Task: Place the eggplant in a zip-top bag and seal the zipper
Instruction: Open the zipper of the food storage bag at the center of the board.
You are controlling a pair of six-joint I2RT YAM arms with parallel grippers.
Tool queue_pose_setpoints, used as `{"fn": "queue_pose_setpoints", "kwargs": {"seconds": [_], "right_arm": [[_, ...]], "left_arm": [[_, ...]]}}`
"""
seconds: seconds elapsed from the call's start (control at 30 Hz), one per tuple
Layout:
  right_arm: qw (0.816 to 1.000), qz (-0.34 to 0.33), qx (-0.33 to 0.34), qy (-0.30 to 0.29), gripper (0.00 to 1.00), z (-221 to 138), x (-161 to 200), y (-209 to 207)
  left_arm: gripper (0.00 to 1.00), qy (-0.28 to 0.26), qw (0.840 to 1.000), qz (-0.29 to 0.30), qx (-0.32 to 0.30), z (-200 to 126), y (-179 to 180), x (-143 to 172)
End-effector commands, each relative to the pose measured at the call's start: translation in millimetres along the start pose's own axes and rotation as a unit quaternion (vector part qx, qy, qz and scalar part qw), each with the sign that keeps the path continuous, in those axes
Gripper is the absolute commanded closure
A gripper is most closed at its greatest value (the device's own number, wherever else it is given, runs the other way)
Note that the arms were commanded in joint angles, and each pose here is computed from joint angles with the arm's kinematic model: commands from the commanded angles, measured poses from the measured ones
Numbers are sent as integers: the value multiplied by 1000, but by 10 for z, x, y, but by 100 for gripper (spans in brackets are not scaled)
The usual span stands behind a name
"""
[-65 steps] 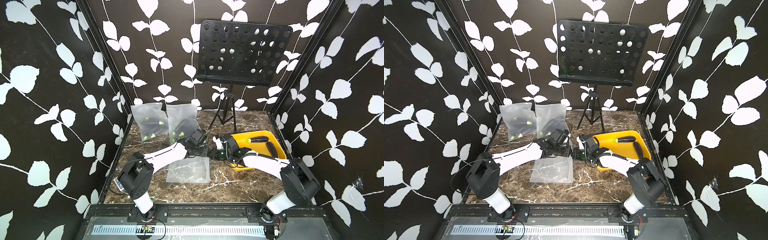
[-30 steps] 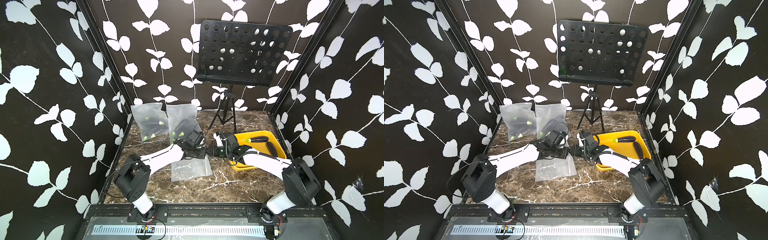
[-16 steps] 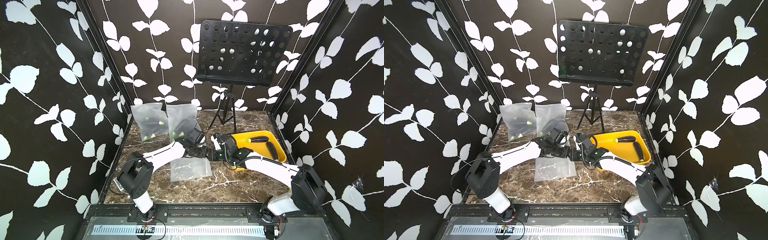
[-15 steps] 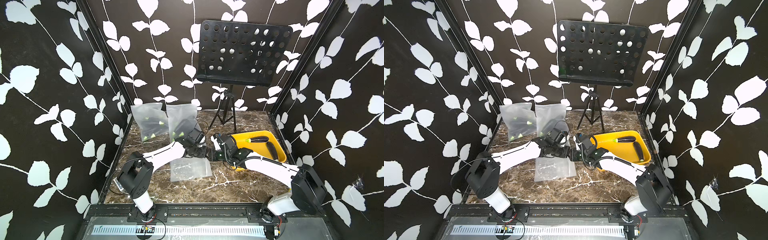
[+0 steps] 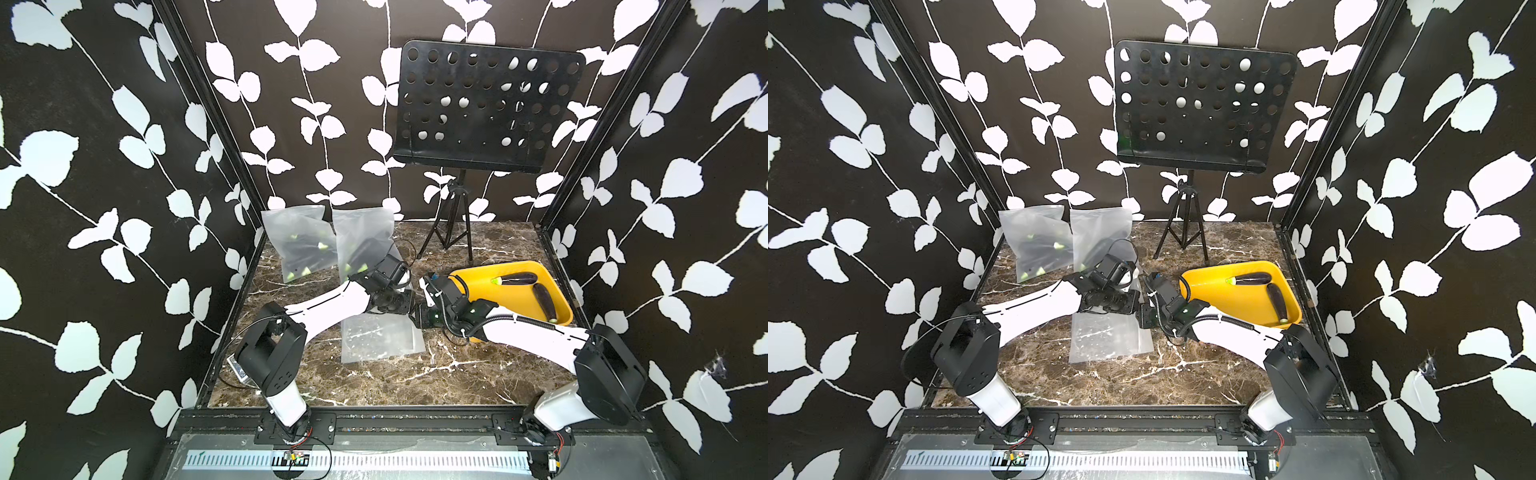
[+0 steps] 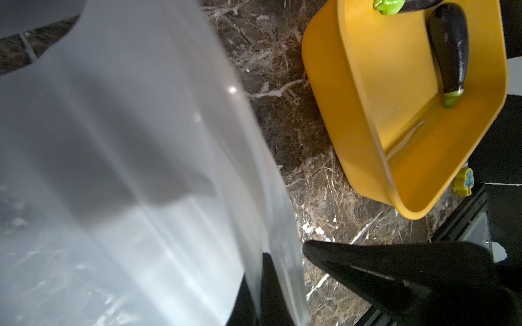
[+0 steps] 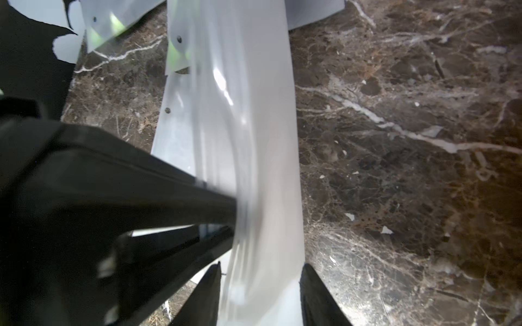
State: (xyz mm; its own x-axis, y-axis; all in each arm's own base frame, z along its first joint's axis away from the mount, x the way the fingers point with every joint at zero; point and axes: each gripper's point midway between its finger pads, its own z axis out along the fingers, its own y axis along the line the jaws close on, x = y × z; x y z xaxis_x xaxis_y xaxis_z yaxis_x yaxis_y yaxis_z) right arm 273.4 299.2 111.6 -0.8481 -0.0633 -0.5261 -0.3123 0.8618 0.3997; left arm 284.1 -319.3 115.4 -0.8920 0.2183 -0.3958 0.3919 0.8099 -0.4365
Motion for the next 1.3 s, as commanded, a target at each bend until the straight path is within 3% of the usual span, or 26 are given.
{"fn": "queue_pose_setpoints", "kwargs": {"seconds": [0.0,0.43,0.73,1.03,1.27], "right_arm": [[1000,-10,24,-9,54,-18,-67,11],[991,-17,115,-59,56,-201,-216,-289],[991,-22,100,-83,56,-178,-388,-193],[996,-31,54,-68,56,-17,-484,-7],[999,-31,11,-35,55,-170,-299,95]], "left_arm": [[100,-1,1000,-1,6,-59,-50,-47],[100,16,1000,-2,13,-57,-63,36],[100,36,999,-4,24,10,-75,113],[100,31,999,-10,41,8,-125,110],[100,22,999,-13,46,7,-130,69]]}}
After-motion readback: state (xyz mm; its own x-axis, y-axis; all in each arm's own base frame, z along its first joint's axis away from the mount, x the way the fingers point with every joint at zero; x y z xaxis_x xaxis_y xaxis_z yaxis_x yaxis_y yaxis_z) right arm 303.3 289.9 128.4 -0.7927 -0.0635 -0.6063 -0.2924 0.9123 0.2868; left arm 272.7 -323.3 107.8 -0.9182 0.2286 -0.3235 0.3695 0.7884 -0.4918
